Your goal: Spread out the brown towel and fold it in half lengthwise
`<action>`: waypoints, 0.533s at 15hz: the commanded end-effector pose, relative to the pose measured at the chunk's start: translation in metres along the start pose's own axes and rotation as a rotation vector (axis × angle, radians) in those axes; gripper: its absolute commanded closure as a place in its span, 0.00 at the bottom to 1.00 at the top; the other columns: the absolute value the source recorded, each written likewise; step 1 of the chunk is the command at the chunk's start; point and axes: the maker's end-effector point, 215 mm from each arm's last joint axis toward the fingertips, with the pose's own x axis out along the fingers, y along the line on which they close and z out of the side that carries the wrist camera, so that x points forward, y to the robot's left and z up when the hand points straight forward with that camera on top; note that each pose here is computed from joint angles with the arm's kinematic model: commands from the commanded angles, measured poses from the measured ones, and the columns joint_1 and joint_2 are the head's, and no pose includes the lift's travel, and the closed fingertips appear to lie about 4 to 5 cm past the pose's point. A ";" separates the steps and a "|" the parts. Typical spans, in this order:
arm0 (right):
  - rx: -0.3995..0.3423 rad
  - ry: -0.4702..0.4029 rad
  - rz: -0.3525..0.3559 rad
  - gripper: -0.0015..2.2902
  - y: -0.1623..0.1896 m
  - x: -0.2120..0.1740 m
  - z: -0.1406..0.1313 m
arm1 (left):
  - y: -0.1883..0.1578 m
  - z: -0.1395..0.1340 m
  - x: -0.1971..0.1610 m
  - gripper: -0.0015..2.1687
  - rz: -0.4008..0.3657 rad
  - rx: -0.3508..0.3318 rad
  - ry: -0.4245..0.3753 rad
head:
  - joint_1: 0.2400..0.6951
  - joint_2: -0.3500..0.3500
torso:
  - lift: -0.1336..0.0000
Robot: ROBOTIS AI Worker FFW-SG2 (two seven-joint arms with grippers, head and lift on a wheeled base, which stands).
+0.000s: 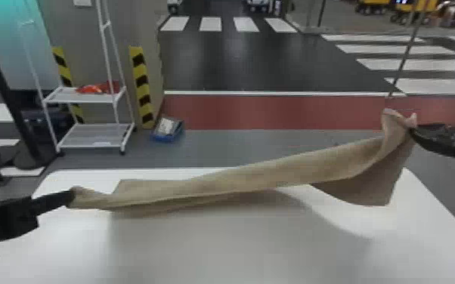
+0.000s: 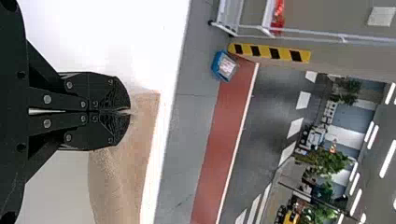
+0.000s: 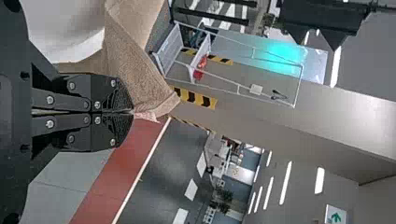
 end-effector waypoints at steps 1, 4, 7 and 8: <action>-0.074 0.029 0.054 0.72 0.043 -0.033 -0.043 | 0.015 -0.057 -0.010 0.91 0.004 -0.007 0.038 | 0.81 0.48 | 0.07; -0.143 0.059 0.176 0.72 0.106 -0.056 -0.091 | 0.025 -0.116 -0.006 0.91 -0.004 -0.040 0.099 | 1.00 0.49 | 0.07; -0.139 0.136 0.311 0.72 0.153 -0.082 -0.135 | 0.044 -0.144 -0.013 0.91 0.030 -0.032 0.113 | 1.00 0.52 | 0.07; -0.156 0.168 0.344 0.72 0.163 -0.091 -0.147 | 0.051 -0.147 -0.015 0.91 0.040 -0.033 0.111 | 1.00 0.54 | 0.07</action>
